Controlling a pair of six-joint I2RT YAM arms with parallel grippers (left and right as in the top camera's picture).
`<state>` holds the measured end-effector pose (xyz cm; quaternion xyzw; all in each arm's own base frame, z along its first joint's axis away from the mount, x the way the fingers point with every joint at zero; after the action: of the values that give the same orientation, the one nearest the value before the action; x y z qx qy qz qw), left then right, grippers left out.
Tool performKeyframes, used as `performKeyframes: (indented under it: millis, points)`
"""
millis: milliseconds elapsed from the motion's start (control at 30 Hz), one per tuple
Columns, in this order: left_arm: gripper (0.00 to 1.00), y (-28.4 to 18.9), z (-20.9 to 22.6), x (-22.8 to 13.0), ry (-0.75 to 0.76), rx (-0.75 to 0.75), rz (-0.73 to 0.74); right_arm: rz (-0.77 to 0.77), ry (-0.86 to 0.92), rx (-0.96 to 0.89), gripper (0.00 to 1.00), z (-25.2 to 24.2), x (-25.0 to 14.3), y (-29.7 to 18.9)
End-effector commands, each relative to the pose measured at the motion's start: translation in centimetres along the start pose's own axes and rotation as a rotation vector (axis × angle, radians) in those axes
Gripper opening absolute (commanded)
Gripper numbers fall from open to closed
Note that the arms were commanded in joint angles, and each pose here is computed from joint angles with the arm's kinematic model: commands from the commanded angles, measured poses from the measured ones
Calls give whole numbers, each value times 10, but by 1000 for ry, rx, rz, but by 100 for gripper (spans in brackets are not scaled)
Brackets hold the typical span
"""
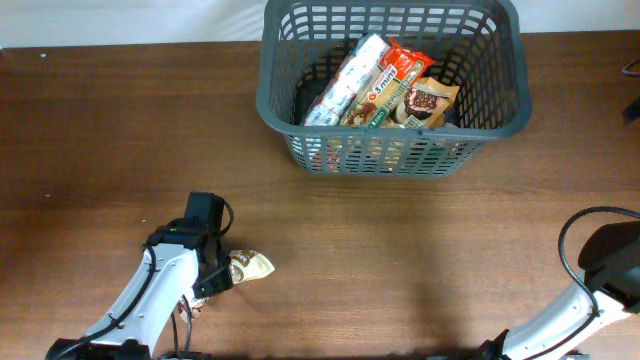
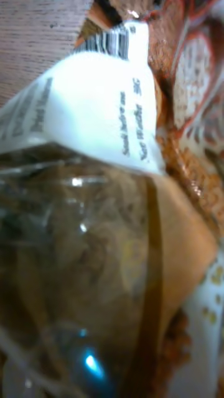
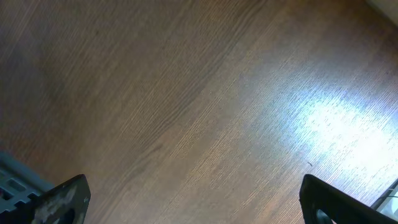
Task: Pack container
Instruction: 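Lower the left gripper onto the crumpled wrapper and close on it, then lift the wrapper with the left gripper and carry it over the basket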
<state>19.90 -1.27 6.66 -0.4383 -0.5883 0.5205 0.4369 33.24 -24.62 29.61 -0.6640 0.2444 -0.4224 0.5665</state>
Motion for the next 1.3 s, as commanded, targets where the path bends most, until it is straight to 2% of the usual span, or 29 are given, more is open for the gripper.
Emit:
performKeyframes:
  millis: [0,100,300,567,700,900,1067,1267]
  points:
    - [2,6,-9,-2,192,-51,15,-9,9,-2,99,-1,-1,-4]
    - [2,-5,-40,-15,434,-244,51,-9,9,-2,99,-1,-1,-4]
    - [2,-66,-98,-34,707,-660,26,-9,9,-2,99,-1,-1,-4]
    - [2,-227,-143,-39,1020,-1154,-226,-9,9,-1,99,-1,-1,-4]
    - [2,-315,-149,-38,1064,-1366,-353,-9,9,-2,99,-1,-1,-4]
    - [2,-403,-151,-49,995,-1681,-430,-9,9,-1,99,-1,-1,-4]
    - [2,-434,-159,-91,1022,-1935,-363,-9,9,-1,99,-1,-1,-4]
    - [2,-421,-188,-164,1198,-1988,-191,-9,9,-1,98,-1,-1,-4]
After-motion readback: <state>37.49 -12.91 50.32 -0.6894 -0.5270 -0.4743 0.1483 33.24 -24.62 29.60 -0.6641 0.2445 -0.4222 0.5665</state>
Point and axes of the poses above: each gripper's point midway between its finger pads, its own y axis out along the fingers, its own z axis along the line the jaws close on, x = y × z, the point moved 6 cm from there along -y, back along the fingers, and after that the axes turned 3 degrees about y, right-handed, at the moved point
